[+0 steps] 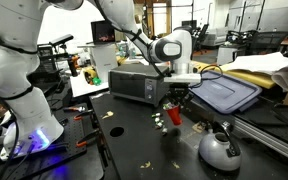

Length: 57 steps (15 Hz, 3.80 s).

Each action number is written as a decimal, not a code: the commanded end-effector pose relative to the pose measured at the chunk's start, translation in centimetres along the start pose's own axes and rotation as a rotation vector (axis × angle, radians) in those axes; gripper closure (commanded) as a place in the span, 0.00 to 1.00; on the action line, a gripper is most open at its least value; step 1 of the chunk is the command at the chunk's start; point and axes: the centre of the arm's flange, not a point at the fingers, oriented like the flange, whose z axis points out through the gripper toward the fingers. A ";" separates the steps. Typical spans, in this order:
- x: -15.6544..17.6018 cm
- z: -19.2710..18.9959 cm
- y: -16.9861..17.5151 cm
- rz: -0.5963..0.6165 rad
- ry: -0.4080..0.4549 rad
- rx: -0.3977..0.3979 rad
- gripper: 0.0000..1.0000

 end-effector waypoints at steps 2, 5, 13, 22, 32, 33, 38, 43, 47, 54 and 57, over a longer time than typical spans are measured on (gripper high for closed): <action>-0.2 0.2 1.4 0.018 0.019 0.051 0.99; -0.3 0.6 1.6 0.038 0.031 0.067 0.99; -1.5 2.1 2.5 0.105 0.068 0.105 0.99; -2.4 3.7 3.0 0.164 0.110 0.145 0.99; -2.5 3.0 3.3 0.188 0.084 0.115 0.23; -2.5 2.9 3.4 0.188 0.085 0.113 0.17; -2.6 2.5 4.4 0.191 0.089 0.096 0.57; -2.9 2.3 4.8 0.196 0.084 0.082 0.94; -3.3 2.1 5.1 0.194 0.081 0.070 1.00; -3.6 0.9 4.5 0.185 0.063 0.079 0.34; -3.4 -0.2 4.2 0.180 0.065 0.084 0.12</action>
